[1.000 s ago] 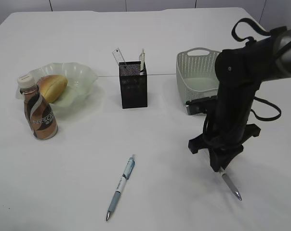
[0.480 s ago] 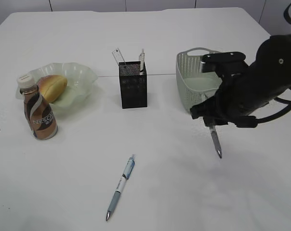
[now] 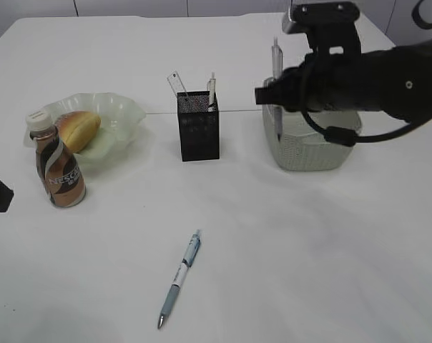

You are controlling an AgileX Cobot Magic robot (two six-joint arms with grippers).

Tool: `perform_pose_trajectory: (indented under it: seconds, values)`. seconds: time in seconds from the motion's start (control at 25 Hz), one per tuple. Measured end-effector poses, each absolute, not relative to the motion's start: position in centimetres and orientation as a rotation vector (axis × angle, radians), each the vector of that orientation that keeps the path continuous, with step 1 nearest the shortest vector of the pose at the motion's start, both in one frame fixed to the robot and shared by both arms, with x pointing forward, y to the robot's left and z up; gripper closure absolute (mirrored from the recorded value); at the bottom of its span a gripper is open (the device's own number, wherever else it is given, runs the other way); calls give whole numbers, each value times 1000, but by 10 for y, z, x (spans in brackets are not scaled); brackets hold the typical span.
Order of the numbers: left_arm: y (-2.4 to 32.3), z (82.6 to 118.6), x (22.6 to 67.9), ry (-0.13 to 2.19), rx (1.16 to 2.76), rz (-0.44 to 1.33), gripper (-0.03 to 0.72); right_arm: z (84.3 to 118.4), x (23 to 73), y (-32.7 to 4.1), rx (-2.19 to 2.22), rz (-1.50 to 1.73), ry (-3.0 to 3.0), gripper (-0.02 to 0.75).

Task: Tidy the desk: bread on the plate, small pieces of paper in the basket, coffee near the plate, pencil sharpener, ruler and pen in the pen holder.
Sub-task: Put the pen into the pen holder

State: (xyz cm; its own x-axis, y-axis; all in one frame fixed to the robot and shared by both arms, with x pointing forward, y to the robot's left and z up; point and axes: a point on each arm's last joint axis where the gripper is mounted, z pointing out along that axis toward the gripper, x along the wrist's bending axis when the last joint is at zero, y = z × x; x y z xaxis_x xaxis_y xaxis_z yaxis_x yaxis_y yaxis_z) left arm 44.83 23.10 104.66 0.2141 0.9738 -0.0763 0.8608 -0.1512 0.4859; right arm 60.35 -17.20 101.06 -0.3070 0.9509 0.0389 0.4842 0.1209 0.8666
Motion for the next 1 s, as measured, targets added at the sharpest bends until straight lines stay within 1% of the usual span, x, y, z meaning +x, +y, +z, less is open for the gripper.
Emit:
perform_pose_trajectory:
  seconds: [0.12, 0.24, 0.52, 0.64, 0.76, 1.0]
  values:
    - [230, 1048, 452, 1672, 2036, 385, 272, 1026, 622, -160, 1294, 1197, 1798, 679]
    - [229, 1050, 455, 1649, 2007, 410, 272, 1033, 645, -146, 1229, 1250, 1759, 679]
    - [228, 1052, 457, 1631, 1985, 429, 272, 1041, 685, -107, 1120, 1368, 1697, 680]
    - [229, 1052, 457, 1626, 1991, 442, 272, 1041, 698, -96, 1098, 1398, 1677, 680]
    - [230, 1052, 458, 1620, 2001, 455, 272, 1036, 709, -90, 1089, 1407, 1669, 680]
    - [231, 1052, 458, 1611, 2016, 476, 272, 1007, 721, -85, 1119, 1372, 1711, 680]
